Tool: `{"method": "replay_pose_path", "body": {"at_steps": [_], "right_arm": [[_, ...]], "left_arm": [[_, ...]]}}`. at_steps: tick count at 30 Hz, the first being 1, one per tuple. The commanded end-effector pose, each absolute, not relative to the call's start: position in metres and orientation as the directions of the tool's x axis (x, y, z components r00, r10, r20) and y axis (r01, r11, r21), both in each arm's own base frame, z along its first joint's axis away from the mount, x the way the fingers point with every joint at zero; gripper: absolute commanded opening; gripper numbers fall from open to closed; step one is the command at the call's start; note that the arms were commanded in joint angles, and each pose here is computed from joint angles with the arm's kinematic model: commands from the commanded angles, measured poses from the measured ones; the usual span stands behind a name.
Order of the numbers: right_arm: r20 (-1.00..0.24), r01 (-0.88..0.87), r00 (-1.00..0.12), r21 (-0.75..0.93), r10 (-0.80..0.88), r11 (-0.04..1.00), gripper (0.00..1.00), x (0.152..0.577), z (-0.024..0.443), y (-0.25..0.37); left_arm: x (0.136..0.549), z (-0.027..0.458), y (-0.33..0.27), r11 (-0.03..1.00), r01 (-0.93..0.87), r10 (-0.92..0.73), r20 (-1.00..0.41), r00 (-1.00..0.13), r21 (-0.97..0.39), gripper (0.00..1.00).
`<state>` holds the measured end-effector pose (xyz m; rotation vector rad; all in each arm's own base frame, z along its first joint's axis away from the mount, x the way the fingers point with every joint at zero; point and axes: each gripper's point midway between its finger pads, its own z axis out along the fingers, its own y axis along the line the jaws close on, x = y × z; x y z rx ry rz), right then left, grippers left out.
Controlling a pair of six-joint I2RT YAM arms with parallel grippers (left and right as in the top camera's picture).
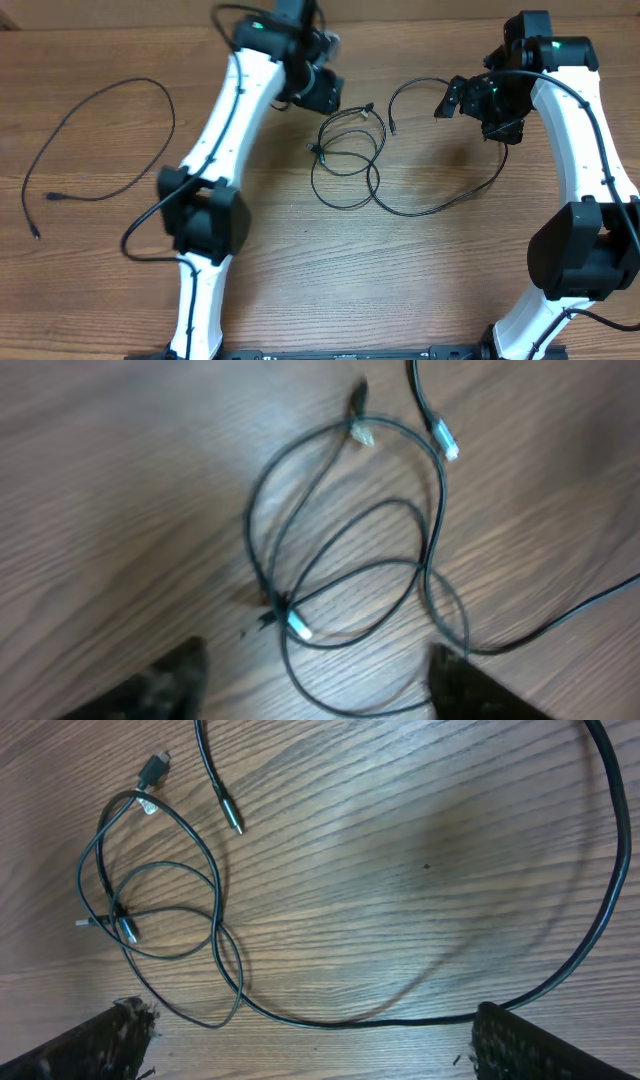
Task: Untangle cables
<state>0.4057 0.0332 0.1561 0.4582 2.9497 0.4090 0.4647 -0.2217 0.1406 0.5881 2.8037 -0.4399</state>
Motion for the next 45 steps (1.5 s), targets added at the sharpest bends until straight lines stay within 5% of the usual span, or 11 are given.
{"method": "replay_pose_path", "body": {"at_steps": [1,9,16,21,27,32,45], "right_arm": [[-0.142,0.251,-0.942,0.303,0.304,0.919,1.00,0.408,0.177,0.035],[-0.125,0.237,-0.951,0.294,0.283,0.926,1.00,0.403,0.175,0.035],[-0.120,0.238,-0.952,0.293,0.282,0.926,1.00,0.403,0.173,0.035],[-0.128,0.235,-0.951,0.295,0.282,0.926,1.00,0.405,0.174,0.035],[-0.134,0.233,-0.950,0.297,0.282,0.926,1.00,0.407,0.174,0.035],[-0.139,0.219,-0.951,0.326,0.276,0.919,1.00,0.410,0.176,0.041],[-0.141,0.137,-0.969,0.373,0.202,0.918,1.00,0.408,0.179,0.067]], "left_arm": [[0.458,0.096,-0.237,0.846,0.467,0.419,-0.220,-0.881,-0.259,0.68],[0.466,0.024,-0.235,0.926,0.301,0.286,-0.099,-0.953,-0.227,0.59],[0.463,0.012,-0.238,0.926,0.307,0.297,-0.081,-0.952,-0.218,0.04],[0.468,0.033,-0.237,0.925,0.308,0.290,-0.110,-0.951,-0.224,0.04],[0.485,0.181,-0.228,0.906,0.345,0.238,-0.379,-0.894,-0.246,0.04],[0.458,0.316,-0.217,0.882,0.406,0.183,-0.620,-0.763,-0.238,0.04],[0.401,0.503,-0.193,0.845,0.482,-0.023,-0.917,-0.398,-0.230,0.04]]}}
